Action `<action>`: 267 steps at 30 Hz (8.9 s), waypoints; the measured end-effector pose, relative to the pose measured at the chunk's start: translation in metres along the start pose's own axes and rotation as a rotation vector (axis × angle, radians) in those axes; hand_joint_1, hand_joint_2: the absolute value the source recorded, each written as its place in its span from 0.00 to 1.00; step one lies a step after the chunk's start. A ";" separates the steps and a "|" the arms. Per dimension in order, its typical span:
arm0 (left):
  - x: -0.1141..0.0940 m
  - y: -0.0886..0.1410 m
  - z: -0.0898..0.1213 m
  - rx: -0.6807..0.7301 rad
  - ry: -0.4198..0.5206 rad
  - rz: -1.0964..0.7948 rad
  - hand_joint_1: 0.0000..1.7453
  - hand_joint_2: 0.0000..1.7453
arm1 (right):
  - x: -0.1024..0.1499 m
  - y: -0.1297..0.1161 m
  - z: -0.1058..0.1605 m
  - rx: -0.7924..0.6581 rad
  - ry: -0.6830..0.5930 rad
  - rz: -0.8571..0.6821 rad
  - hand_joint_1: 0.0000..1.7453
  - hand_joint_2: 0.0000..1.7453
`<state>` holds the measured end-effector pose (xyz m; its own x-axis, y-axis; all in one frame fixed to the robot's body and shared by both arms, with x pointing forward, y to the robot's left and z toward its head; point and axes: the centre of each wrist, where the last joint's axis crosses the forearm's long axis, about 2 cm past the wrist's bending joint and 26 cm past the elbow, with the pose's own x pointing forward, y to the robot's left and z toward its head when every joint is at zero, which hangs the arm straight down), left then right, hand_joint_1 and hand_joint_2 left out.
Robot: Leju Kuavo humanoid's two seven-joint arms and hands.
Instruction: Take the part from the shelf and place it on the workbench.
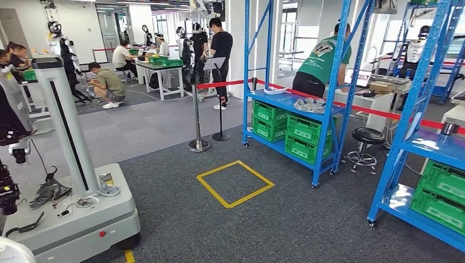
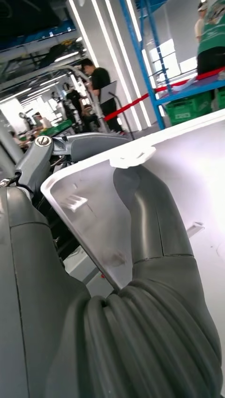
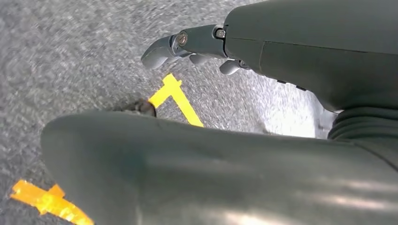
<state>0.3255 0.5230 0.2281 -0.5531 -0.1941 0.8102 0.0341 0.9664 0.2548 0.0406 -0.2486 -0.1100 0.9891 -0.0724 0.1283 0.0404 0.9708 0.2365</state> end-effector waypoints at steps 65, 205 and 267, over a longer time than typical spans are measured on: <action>0.030 0.018 0.018 0.115 -0.133 -0.071 1.00 1.00 | 0.003 0.011 -0.002 0.037 0.003 0.052 0.00 0.00; 0.015 0.003 0.017 0.196 -0.125 -0.053 1.00 1.00 | -0.002 0.013 -0.002 0.026 0.001 -0.034 0.00 0.00; -0.064 -0.118 -0.123 -0.142 0.285 -1.201 1.00 1.00 | 0.000 0.006 -0.001 -0.021 0.041 -0.002 0.00 0.00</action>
<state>0.4589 0.4005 0.2112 -0.0964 -0.9897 0.1056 -0.2692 0.1281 0.9545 0.0410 -0.2429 -0.1095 0.9940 -0.0650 0.0880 0.0447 0.9754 0.2160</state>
